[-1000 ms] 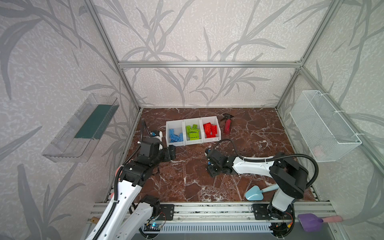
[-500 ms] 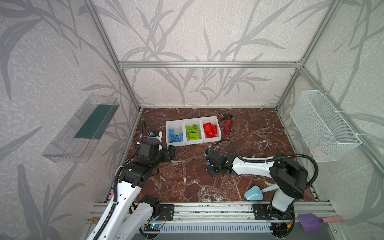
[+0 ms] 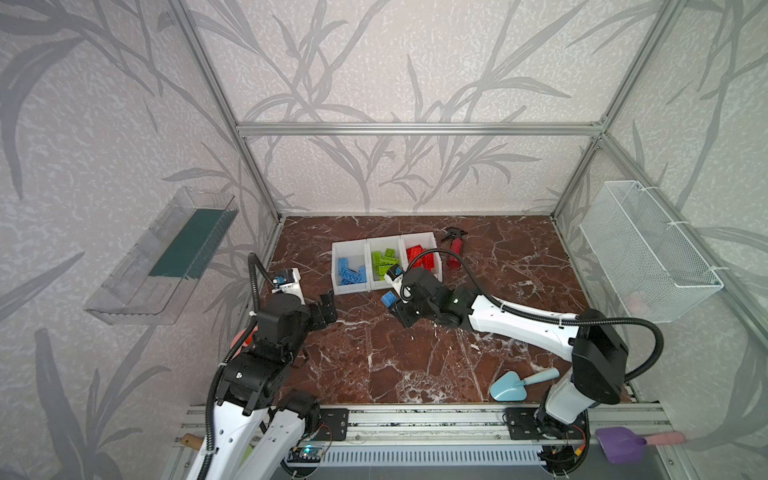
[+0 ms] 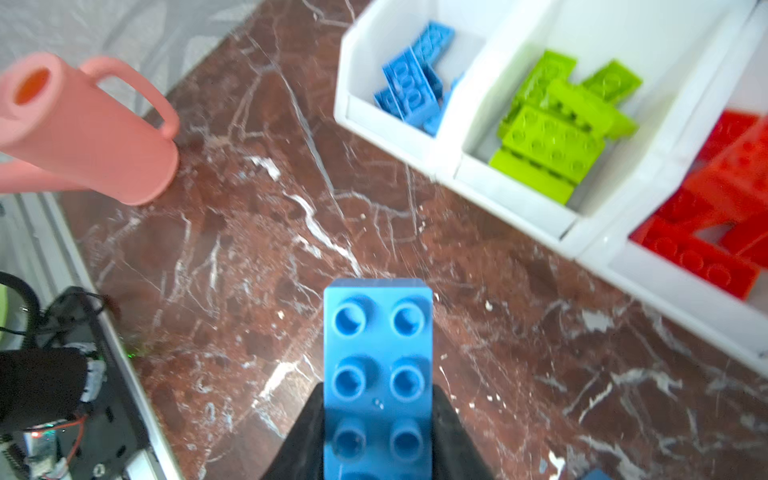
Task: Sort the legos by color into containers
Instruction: 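Carry the blue eight-stud brick with the right gripper into the blue compartment and release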
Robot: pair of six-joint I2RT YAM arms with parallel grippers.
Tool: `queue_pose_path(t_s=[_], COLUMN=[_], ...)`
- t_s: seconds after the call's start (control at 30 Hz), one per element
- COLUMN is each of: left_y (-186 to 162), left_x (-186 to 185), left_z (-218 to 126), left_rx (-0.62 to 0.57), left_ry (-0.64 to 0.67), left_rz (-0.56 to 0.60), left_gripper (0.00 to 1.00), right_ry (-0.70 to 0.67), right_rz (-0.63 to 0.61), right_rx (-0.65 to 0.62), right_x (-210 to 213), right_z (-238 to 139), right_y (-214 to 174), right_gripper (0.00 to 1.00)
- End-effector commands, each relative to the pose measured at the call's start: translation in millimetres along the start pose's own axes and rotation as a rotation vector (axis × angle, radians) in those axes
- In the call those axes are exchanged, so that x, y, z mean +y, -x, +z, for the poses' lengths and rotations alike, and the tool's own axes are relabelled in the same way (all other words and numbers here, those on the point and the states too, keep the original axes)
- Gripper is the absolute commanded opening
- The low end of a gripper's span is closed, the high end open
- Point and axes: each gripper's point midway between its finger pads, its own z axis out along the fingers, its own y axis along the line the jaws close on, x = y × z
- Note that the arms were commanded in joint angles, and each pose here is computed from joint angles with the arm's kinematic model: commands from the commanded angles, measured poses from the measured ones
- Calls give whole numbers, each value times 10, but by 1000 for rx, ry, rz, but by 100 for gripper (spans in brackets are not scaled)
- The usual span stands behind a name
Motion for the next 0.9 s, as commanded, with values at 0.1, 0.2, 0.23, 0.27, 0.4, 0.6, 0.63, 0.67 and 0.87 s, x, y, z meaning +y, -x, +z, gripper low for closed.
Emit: queue_pose_path(t_s=[0.1,0.2,0.23,0.27,0.4,0.6,0.63,0.67,0.87], left_y=[139,150,181,179,169,135,135,135,130], left_x=[300,340,350,351,339,264,258,255,216], left_z=[-178,-207,-276,-280,-267,-207,-202,-202,-195], left_rx=[-130,-156,-188,-192,-186,-154,-152,-151,-146], left_ry=[127,138,126,124,118,87,85,83,62], left_rz=[-68,-85,-99,-101,-105,-101,-99,-98,-86], left_gripper=[99,99,99,99,99,99,99,99,99], right_ry=[117,151,158,165,172,158,155,152,139], right_rz=[-28,-14,-12,-12,-28,-42,-42,-38,-8], right_rx=[14,10,7,4,-14,-21,-25,-22,-27], right_x=[124,99,83,79,22,-113,-144,-179,-369], right_z=[297,479,550,609,855,1248,1301,1360,1607], right_y=[395,596,654,706,915,1098,1141,1153,1275], right_gripper=[27,27,27,27,27,27,27,27,31])
